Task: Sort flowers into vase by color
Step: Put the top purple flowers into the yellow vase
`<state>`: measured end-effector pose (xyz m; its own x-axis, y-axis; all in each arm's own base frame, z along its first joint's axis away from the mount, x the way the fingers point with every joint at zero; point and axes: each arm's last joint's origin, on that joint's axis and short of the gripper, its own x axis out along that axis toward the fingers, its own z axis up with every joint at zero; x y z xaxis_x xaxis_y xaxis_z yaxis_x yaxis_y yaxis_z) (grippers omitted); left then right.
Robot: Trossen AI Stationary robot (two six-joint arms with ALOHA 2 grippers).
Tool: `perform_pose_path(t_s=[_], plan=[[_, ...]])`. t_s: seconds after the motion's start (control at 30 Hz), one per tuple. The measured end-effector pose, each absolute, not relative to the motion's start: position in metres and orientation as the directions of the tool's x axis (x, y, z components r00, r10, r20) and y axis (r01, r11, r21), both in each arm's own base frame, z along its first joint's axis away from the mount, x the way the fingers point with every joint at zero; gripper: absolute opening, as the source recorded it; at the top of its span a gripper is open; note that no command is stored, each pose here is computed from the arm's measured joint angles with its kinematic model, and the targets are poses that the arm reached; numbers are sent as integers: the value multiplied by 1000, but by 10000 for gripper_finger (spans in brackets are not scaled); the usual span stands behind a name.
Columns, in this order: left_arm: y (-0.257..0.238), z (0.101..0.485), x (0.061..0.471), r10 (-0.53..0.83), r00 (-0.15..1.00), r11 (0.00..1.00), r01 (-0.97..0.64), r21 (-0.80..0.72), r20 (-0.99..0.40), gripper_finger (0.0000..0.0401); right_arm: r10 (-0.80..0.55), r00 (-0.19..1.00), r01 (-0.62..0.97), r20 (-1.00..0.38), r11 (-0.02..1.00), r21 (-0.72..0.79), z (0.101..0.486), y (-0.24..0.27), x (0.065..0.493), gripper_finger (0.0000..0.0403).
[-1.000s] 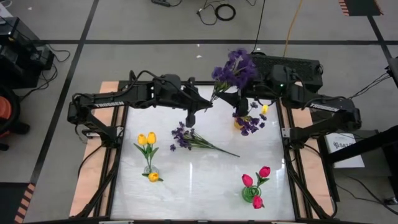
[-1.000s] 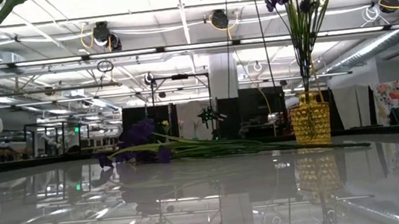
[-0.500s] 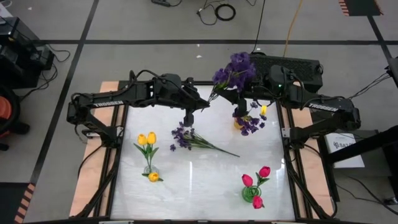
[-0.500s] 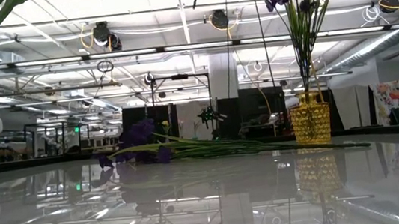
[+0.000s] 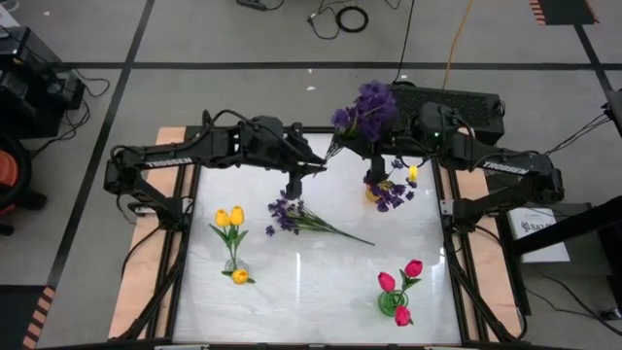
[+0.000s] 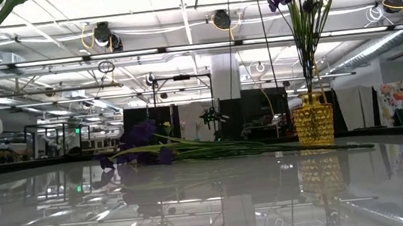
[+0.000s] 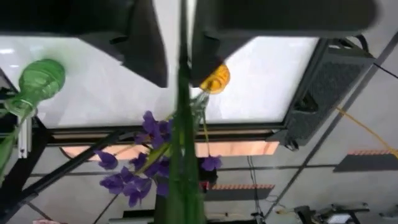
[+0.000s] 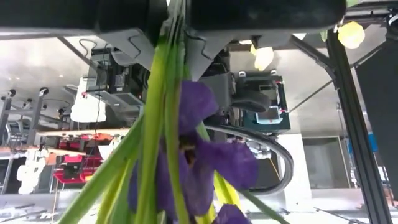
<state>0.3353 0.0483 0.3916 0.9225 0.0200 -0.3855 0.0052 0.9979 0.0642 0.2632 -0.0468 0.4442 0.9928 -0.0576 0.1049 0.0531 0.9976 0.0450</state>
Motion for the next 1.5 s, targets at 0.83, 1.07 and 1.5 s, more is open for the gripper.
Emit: perform_pose_path(t_s=[0.83, 1.07, 1.5], plan=[[8, 339, 336, 57, 908, 998, -41, 46, -415, 298, -378, 888, 411, -263, 908, 85, 436, -67, 149, 1], [6, 319, 337, 52, 913, 999, -45, 28, -405, 285, -380, 893, 426, -240, 885, 186, 390, -63, 140, 2], [-9, 317, 337, 12, 912, 1000, -13, 0, -410, 285, -381, 907, 415, -180, 881, 227, 353, -64, 143, 3]])
